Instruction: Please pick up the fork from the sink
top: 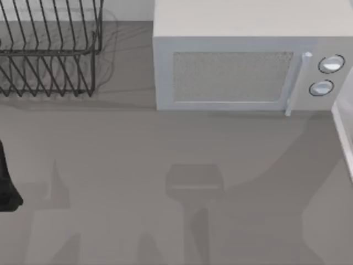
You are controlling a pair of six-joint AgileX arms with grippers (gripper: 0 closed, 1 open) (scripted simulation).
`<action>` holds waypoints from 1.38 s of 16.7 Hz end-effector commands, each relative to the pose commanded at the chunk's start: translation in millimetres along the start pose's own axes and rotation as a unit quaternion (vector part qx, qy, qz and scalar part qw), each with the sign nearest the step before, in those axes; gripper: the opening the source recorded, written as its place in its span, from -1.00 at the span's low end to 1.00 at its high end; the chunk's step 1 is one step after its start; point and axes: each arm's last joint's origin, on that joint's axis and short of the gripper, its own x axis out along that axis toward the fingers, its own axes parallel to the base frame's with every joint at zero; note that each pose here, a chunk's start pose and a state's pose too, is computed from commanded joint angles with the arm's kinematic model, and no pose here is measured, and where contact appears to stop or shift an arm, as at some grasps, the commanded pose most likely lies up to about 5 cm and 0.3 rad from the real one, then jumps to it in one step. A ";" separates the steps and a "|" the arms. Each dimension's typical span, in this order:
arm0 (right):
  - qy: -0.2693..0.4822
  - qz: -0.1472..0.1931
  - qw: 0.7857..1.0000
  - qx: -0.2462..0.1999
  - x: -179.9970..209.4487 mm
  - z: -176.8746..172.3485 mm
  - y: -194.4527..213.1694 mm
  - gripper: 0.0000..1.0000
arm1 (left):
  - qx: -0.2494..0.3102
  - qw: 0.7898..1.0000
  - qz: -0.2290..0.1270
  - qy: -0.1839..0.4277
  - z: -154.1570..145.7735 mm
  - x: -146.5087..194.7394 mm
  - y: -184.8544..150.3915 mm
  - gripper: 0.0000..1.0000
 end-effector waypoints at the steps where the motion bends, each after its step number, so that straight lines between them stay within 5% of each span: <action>1: 0.000 0.000 1.000 0.000 0.0 0.0 0.0 -1.00 | 0.000 1.000 0.000 0.000 0.0 0.0 0.0 1.00; 8: -0.026 -0.001 1.000 0.003 -45.7 10.8 -1.2 -1.00 | 0.000 1.000 0.000 0.000 0.0 0.0 0.0 1.00; 17: -0.022 0.000 1.000 0.003 -169.8 6.0 0.3 -1.00 | 0.000 1.000 0.000 0.000 0.0 0.0 0.0 1.00; 23: -0.025 -0.003 1.000 0.008 -174.7 4.5 2.7 -1.00 | 0.000 1.000 0.000 0.000 0.0 0.0 0.0 1.00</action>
